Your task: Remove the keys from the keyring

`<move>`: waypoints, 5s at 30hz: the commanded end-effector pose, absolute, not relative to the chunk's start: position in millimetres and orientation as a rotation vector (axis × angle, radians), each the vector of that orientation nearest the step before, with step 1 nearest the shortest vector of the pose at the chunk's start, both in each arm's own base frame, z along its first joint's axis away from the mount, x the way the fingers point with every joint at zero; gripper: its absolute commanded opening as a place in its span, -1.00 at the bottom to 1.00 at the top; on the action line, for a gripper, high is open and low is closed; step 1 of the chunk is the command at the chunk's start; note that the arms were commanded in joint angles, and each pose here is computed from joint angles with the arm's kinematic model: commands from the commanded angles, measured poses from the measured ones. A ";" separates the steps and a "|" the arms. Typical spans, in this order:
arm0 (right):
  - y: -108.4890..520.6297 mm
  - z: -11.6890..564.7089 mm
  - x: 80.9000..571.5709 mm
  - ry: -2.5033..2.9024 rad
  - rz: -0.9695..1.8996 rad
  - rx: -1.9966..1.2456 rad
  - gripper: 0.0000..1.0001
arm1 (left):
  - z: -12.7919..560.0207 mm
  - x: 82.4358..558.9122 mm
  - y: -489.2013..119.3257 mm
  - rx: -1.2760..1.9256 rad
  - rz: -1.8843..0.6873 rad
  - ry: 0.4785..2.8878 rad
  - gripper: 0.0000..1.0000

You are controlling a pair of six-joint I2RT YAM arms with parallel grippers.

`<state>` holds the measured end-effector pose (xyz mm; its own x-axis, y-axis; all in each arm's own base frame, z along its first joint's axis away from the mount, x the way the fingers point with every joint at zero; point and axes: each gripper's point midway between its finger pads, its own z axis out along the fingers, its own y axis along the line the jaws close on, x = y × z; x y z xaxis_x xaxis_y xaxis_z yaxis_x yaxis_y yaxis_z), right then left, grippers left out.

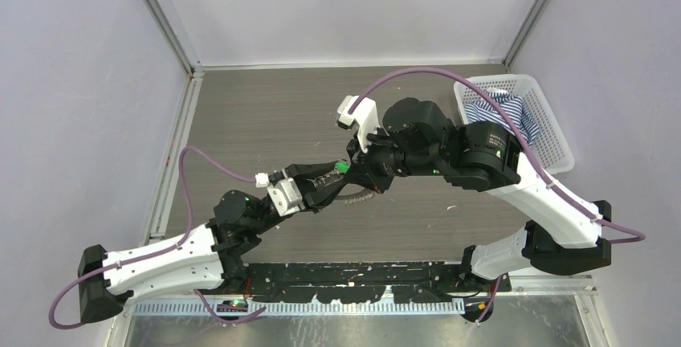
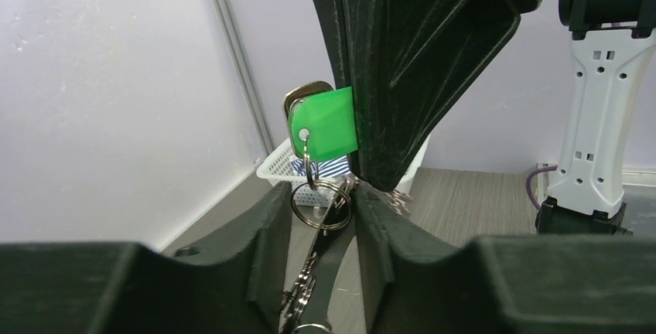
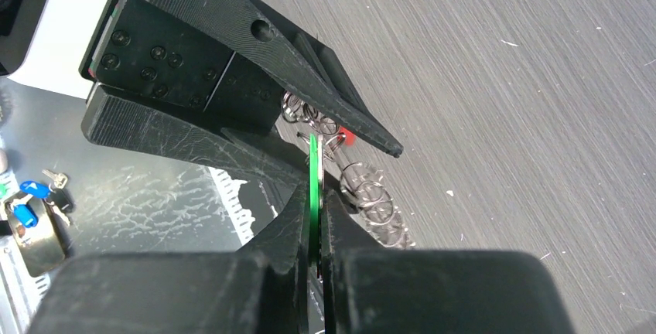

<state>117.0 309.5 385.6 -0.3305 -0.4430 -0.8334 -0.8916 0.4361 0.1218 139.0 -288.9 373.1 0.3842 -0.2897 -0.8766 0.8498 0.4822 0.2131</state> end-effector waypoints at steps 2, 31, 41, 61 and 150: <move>312.9 413.3 115.7 1.872 0.832 -1.071 -0.98 | 388.4 138.2 -285.1 0.702 -0.827 0.838 -0.43; 304.1 414.7 150.8 1.891 0.657 -0.893 -0.98 | 371.7 133.8 -294.8 0.879 -0.523 0.725 -0.99; 300.2 419.4 154.7 1.876 0.651 -0.850 -0.98 | 371.3 136.2 -289.6 0.849 -0.460 0.736 -0.99; 295.0 441.5 136.3 1.757 0.818 -0.829 -0.98 | 378.5 148.3 -264.3 0.595 -0.546 0.810 -0.99; 328.6 465.1 149.9 1.602 0.816 -0.689 -0.98 | 387.3 151.7 -253.9 0.447 -0.572 0.745 -1.00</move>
